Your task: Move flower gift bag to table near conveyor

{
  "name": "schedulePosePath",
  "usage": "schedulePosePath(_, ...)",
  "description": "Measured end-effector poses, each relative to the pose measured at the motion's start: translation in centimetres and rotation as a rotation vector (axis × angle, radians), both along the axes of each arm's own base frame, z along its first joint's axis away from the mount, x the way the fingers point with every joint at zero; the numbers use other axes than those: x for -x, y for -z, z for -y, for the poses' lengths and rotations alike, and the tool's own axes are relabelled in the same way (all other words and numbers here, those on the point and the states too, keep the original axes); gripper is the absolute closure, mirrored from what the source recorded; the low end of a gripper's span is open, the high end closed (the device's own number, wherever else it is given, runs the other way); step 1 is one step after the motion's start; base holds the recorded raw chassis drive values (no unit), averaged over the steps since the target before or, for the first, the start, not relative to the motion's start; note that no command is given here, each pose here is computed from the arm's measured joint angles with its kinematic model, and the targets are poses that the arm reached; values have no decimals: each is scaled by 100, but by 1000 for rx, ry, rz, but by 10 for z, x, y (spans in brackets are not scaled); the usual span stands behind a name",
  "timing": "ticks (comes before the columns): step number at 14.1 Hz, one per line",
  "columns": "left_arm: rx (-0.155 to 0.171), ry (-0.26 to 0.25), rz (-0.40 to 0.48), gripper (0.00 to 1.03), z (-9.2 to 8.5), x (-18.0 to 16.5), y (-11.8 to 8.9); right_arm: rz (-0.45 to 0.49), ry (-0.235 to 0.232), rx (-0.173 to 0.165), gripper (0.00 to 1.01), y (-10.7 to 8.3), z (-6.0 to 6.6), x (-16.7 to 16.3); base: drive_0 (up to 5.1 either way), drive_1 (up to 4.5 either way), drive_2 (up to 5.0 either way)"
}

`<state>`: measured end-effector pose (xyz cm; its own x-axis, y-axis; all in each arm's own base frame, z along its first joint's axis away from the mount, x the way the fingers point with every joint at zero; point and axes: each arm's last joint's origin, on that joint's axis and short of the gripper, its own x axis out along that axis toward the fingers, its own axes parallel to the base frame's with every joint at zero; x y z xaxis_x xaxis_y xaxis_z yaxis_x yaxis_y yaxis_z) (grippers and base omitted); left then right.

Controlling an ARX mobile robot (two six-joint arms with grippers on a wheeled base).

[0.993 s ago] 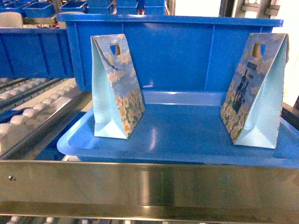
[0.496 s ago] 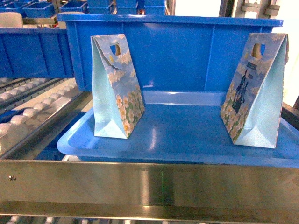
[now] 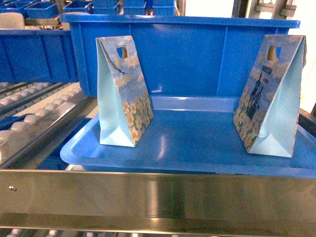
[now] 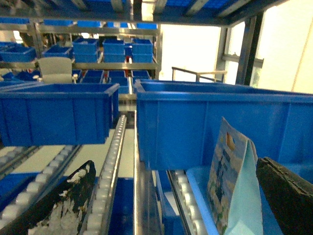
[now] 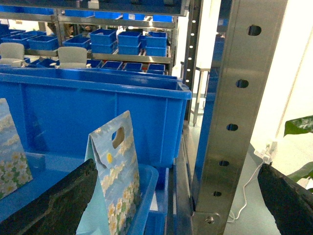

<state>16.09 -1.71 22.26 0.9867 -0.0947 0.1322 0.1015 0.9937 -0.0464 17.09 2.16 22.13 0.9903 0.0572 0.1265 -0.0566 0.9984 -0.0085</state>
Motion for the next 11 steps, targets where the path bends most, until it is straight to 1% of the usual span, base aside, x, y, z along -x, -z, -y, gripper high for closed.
schedulePosePath(3,0,-2,-1,5,0,0,1,12,9,6,3,-1,1,1,0,0,0)
schedulePosePath(4,0,-2,-4,5,0,0,1,-17,-10,18,3,0,-3,0,0,0,0)
schedulePosePath(5,0,-2,-3,5,0,0,1,-23,-29,30,3,-4,-7,-5,0,0,0)
schedulePosePath(6,0,-2,-3,5,0,0,1,-15,-50,31,3,-13,-13,-12,0,0,0)
schedulePosePath(7,0,-2,-4,5,0,0,1,9,-58,30,3,-21,-17,-19,0,0,0)
schedulePosePath(8,0,-2,-3,5,0,0,1,12,-64,30,3,-27,-21,-28,0,0,0)
schedulePosePath(9,0,-2,-3,5,0,0,1,1,-75,33,3,-27,-26,-38,0,0,0)
schedulePosePath(11,0,-2,-3,5,0,0,1,-34,-76,40,3,-27,-31,-60,0,0,0)
